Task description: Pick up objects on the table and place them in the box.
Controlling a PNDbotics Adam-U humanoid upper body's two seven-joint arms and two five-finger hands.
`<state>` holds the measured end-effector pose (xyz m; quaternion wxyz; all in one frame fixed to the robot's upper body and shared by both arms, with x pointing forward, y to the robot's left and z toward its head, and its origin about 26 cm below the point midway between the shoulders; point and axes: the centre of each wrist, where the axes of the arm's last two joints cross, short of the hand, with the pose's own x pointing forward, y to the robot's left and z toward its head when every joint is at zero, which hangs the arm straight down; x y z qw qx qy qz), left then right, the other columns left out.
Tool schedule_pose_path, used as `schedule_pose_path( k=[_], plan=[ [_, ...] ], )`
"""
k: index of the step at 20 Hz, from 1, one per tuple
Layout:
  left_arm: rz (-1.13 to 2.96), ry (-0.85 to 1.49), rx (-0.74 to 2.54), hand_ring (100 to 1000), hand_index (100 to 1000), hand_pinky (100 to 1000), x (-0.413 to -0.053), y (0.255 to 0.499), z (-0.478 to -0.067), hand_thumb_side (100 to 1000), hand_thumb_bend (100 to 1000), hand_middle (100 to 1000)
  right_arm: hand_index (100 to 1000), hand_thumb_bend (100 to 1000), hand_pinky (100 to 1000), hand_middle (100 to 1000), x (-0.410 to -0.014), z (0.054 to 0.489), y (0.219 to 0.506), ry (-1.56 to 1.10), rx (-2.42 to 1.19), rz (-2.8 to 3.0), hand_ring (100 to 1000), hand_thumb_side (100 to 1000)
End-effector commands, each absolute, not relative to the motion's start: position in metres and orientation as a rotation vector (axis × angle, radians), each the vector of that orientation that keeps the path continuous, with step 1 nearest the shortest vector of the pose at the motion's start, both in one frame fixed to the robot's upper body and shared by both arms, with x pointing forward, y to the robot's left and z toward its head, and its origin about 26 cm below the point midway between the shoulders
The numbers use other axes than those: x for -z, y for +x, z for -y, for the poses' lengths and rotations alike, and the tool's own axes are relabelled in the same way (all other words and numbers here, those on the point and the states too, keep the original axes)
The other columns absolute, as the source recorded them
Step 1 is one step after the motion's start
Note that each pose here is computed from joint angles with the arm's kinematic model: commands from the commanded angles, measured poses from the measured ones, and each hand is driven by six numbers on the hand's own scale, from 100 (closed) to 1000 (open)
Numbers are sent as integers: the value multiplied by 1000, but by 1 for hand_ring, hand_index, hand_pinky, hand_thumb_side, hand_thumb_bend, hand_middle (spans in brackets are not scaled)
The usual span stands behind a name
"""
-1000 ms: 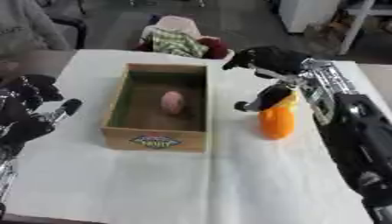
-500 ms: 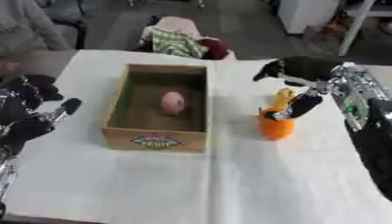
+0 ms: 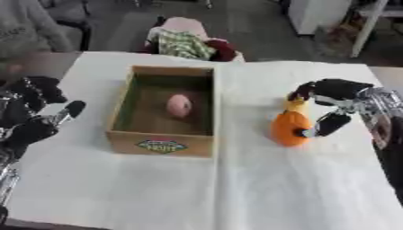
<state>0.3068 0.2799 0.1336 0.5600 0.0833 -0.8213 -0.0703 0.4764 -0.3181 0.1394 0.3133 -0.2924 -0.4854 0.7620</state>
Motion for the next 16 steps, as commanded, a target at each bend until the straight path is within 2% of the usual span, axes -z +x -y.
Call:
schedule_pose_path(
  k=[1, 2, 3, 4, 5, 6, 8, 9, 10, 16],
  plan=[
    [1958, 226, 181, 534, 633, 697, -142, 306, -285, 107, 671, 487, 866, 439, 703, 804, -146, 324, 478, -812, -2023, 1246, 770, 508],
    [1958, 225, 180, 534, 633, 697, -142, 306, -285, 108, 671, 487, 815, 375, 700, 793, -145, 324, 478, -813, -2027, 1245, 765, 513],
    [1958, 225, 180, 534, 633, 697, -142, 306, -285, 108, 670, 487, 793, 348, 699, 790, -145, 323, 478, -817, -2027, 1251, 764, 513],
    [1957, 224, 180, 534, 633, 697, -142, 306, -285, 108, 670, 487, 670, 215, 690, 760, -146, 322, 478, -824, -2026, 1260, 750, 492],
    [1957, 224, 180, 534, 633, 697, -142, 306, -285, 108, 670, 487, 655, 202, 689, 755, -148, 322, 478, -835, -2023, 1274, 747, 488],
    [1958, 224, 180, 534, 633, 697, -142, 306, -285, 108, 669, 487, 535, 100, 675, 726, -150, 321, 479, -848, -2014, 1297, 727, 438],
    [1958, 224, 180, 534, 633, 697, -142, 306, -285, 109, 669, 487, 509, 100, 670, 716, -154, 320, 478, -873, -1990, 1347, 720, 419],
    [1957, 223, 180, 534, 633, 698, -142, 306, -285, 110, 668, 487, 431, 100, 657, 689, -157, 319, 479, -887, -1975, 1376, 700, 370],
    [1957, 223, 180, 534, 633, 698, -142, 306, -285, 110, 667, 487, 412, 100, 653, 680, -160, 318, 479, -900, -1958, 1410, 694, 352],
    [1958, 222, 179, 534, 633, 698, -142, 306, -285, 111, 665, 488, 417, 100, 642, 660, -186, 305, 478, -956, -1869, 1633, 673, 290]
  ],
)
